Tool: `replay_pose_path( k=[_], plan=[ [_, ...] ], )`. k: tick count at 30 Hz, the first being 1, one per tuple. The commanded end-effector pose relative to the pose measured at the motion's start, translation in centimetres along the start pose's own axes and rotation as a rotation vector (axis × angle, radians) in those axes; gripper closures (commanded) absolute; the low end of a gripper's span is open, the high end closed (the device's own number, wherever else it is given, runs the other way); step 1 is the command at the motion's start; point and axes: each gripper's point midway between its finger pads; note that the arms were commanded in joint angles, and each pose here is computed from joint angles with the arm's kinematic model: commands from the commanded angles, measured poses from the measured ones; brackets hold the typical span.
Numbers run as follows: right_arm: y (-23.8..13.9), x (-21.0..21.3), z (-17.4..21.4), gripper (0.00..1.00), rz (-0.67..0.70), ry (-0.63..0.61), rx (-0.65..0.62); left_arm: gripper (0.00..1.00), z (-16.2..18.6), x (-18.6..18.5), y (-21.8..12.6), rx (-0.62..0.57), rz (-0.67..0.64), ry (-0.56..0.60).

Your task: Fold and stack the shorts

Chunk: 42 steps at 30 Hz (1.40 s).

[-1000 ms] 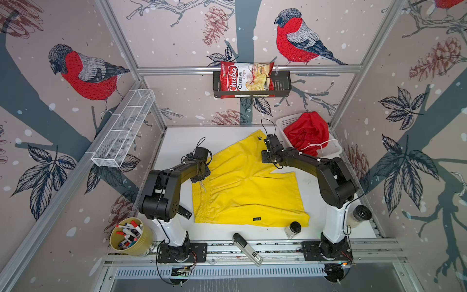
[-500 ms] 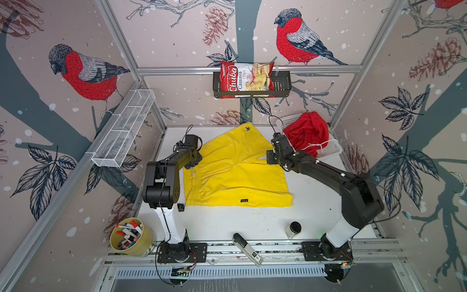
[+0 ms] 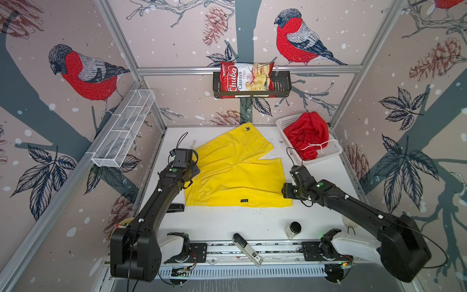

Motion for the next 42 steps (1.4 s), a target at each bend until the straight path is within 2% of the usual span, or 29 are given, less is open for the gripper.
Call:
replay_pose_path(
  k=[1, 4, 8, 15, 19, 21, 22, 24, 26, 28, 29, 30, 32, 33, 34, 38, 42],
  plan=[
    [0.5, 1.0, 1.4, 0.36, -0.067, 0.034, 0.040, 0.48, 3.2, 3.4, -0.4, 0.049, -0.060, -0.011],
    [0.7, 0.8, 2.2, 0.36, -0.068, 0.029, 0.058, 0.48, 4.9, 2.5, -0.8, 0.071, 0.039, -0.027],
    [0.7, 1.1, 2.6, 0.34, -0.084, 0.025, 0.059, 0.50, 6.6, 3.2, -0.4, 0.119, 0.011, -0.031],
    [2.1, 1.0, 3.9, 0.34, -0.074, 0.026, 0.100, 0.52, 9.7, 5.3, 2.3, 0.227, -0.166, 0.015],
    [2.2, 0.6, 3.3, 0.34, -0.050, 0.021, 0.072, 0.53, 11.3, 6.4, 3.5, 0.267, -0.224, 0.029],
    [2.3, 0.6, 3.0, 0.42, -0.050, 0.018, 0.064, 0.52, 12.0, 7.1, 3.9, 0.277, -0.239, 0.021],
    [2.4, 0.7, 3.0, 0.49, -0.054, 0.018, 0.065, 0.51, 12.3, 7.3, 4.0, 0.283, -0.241, 0.019],
    [2.7, 0.8, 3.0, 0.72, -0.057, 0.012, 0.072, 0.48, 12.8, 7.5, 4.2, 0.292, -0.238, 0.012],
    [2.9, 0.8, 3.0, 0.86, -0.056, 0.006, 0.080, 0.45, 13.1, 7.7, 4.3, 0.296, -0.239, 0.006],
    [3.3, 0.8, 3.2, 0.94, -0.050, 0.003, 0.096, 0.43, 13.4, 7.9, 4.5, 0.303, -0.237, 0.004],
    [3.4, 0.8, 3.2, 0.97, -0.051, 0.002, 0.098, 0.44, 13.5, 7.9, 4.6, 0.303, -0.237, 0.006],
    [3.4, 0.9, 3.0, 0.99, -0.052, 0.001, 0.095, 0.49, 13.6, 8.0, 4.8, 0.304, -0.236, 0.009],
    [3.3, 1.0, 2.6, 0.99, -0.055, -0.001, 0.086, 0.65, 13.8, 8.1, 5.1, 0.307, -0.231, 0.016],
    [3.1, 1.0, 2.3, 0.99, -0.055, -0.004, 0.079, 0.70, 13.9, 8.1, 5.1, 0.307, -0.231, 0.019],
    [2.9, 1.0, 2.0, 0.99, -0.052, -0.006, 0.072, 0.71, 13.9, 8.2, 5.2, 0.309, -0.236, 0.019],
    [1.4, 0.5, 0.1, 0.99, -0.042, 0.000, 0.018, 0.48, 13.0, 7.8, 4.3, 0.294, -0.243, 0.020],
    [0.8, 0.0, -0.7, 0.99, -0.064, 0.029, -0.006, 0.40, 11.4, 6.4, 2.0, 0.223, -0.203, 0.001]
  ],
)
Point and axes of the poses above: each gripper's point midway between its finger pads, its own y axis out along the fingers, its own x axis along the line the jaws close on, z = x × y, and after that the axes turned 7 degrees about -y, right-handed
